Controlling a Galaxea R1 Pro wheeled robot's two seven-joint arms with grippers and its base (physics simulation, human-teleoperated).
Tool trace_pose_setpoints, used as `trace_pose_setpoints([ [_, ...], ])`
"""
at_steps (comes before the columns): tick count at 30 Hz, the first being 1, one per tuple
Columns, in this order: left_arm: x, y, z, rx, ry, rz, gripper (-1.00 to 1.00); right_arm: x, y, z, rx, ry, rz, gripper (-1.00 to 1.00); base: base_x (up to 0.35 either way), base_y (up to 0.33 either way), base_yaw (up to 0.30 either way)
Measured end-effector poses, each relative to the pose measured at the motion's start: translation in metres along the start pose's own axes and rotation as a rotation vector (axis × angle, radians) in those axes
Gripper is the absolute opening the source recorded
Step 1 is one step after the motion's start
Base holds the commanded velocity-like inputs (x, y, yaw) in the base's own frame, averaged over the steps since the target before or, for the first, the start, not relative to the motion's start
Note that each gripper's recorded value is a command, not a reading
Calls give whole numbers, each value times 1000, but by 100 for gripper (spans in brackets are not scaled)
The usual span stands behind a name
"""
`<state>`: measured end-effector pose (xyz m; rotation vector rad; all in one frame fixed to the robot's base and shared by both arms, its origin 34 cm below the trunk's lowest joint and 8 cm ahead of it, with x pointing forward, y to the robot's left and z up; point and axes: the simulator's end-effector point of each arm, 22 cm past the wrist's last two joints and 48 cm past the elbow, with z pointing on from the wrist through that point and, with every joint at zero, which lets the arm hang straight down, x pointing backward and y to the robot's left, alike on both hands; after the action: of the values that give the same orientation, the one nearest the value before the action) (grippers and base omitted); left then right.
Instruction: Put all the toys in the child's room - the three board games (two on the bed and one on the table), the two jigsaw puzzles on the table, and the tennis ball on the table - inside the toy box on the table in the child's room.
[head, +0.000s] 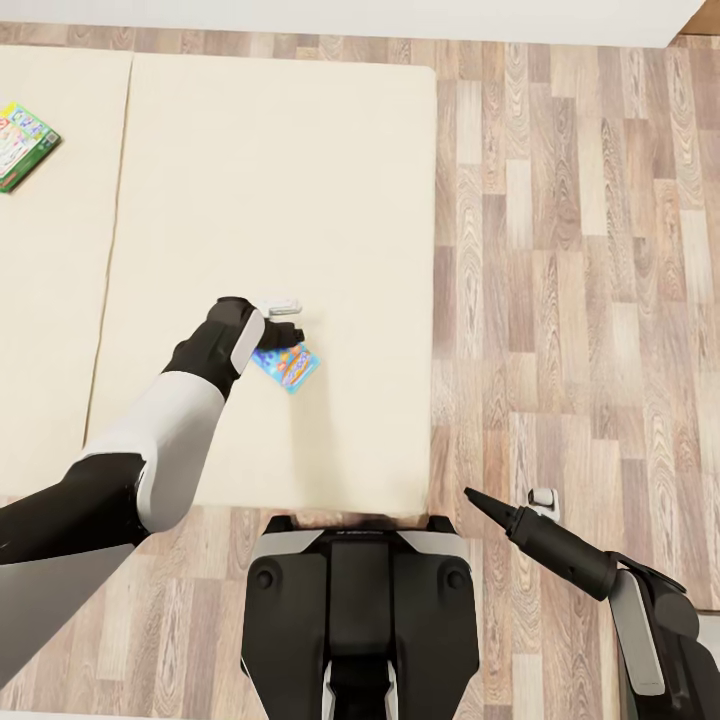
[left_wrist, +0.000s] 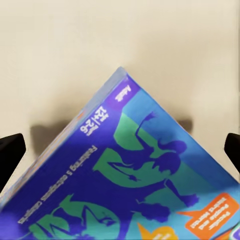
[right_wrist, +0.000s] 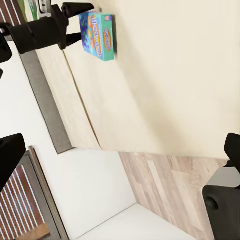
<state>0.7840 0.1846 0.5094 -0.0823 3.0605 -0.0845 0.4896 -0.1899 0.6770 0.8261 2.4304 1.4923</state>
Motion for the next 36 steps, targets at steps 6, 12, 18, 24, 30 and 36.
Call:
trace_pose_setpoints([
  [6,-2,0,-2,0,-3,1,100,0,1,0,-2,-1,-1,100,0,0,0],
  [12,-5,-1,-6,0,-9,2,100,-2,4,-1,-6,-4,-6,100,0,0,0],
  [18,-9,-2,-12,1,-17,3,100,-4,8,-1,-10,-7,-14,100,0,0,0],
  [24,-14,-2,-17,1,-25,4,100,-6,12,-2,-14,-10,-20,100,0,0,0],
  [30,-14,-3,-18,2,-25,4,100,-6,13,-1,-16,-10,-22,100,0,0,0],
  [36,-14,-2,-18,0,-25,6,100,-6,13,-1,-16,-11,-23,100,0,0,0],
])
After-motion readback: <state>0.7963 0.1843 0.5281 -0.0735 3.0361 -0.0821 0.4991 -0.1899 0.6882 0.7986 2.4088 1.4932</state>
